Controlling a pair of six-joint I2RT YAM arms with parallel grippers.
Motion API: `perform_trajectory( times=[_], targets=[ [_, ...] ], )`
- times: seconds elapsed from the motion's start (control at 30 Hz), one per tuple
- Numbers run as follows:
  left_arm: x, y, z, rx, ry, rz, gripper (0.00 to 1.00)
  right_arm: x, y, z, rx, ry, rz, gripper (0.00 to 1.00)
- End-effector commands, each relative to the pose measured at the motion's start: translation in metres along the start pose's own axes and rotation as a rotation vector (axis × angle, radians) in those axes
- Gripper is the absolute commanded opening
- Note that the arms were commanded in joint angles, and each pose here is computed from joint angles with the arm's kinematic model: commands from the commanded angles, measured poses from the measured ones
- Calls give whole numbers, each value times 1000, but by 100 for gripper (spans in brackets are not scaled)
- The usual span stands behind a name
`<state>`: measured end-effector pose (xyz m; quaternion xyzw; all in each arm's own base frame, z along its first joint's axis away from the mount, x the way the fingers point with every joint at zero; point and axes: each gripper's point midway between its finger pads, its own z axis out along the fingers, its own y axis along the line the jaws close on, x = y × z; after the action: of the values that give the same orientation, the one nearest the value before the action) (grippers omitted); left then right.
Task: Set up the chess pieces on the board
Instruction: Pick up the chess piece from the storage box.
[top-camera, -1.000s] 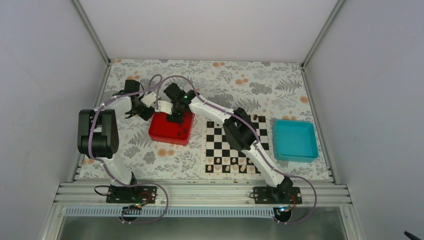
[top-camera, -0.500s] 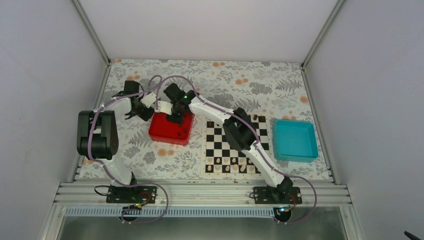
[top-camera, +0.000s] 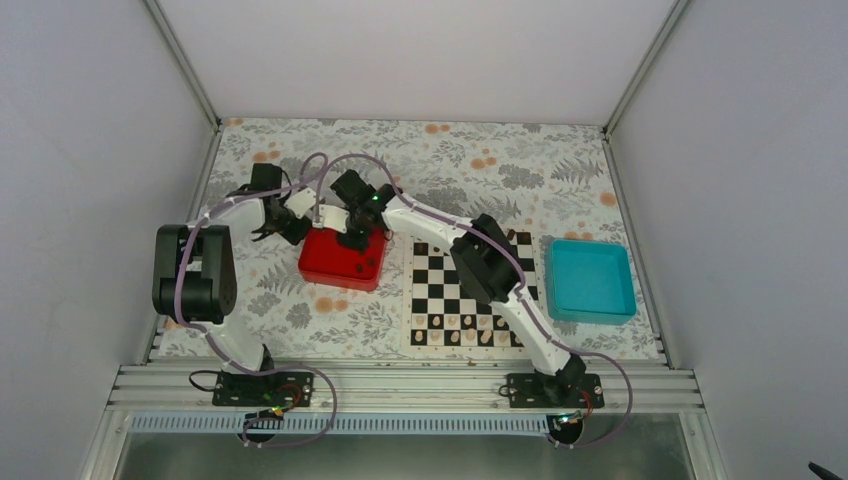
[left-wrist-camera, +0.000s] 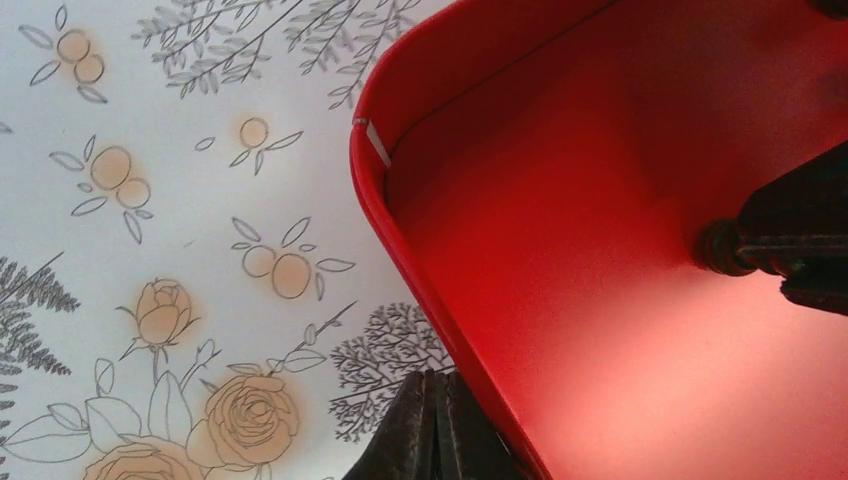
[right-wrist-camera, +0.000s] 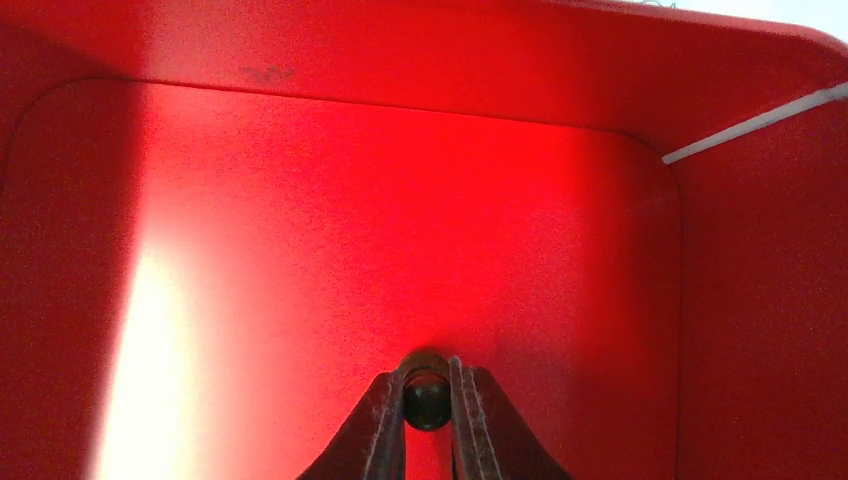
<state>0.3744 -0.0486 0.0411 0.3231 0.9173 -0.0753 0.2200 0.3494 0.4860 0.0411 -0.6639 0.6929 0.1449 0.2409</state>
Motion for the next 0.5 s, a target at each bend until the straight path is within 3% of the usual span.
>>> perform_trajectory(
  times=[0.0,0.13,0.33,0.47],
  targets=[
    [-8,-38,-8,104,-31,80,4,-52,-17,-54,120,-165,-2,7],
    [-19,-30,-16,68,-59,66,22,-50,-4,-84,104,-188,0,7],
    [-28,-20,-22,22,-70,36,68,-44,-1,-134,117,-217,5,7],
    [-29,-16,-23,4,-69,13,83,-26,-1,-154,121,-194,25,7]
  ],
)
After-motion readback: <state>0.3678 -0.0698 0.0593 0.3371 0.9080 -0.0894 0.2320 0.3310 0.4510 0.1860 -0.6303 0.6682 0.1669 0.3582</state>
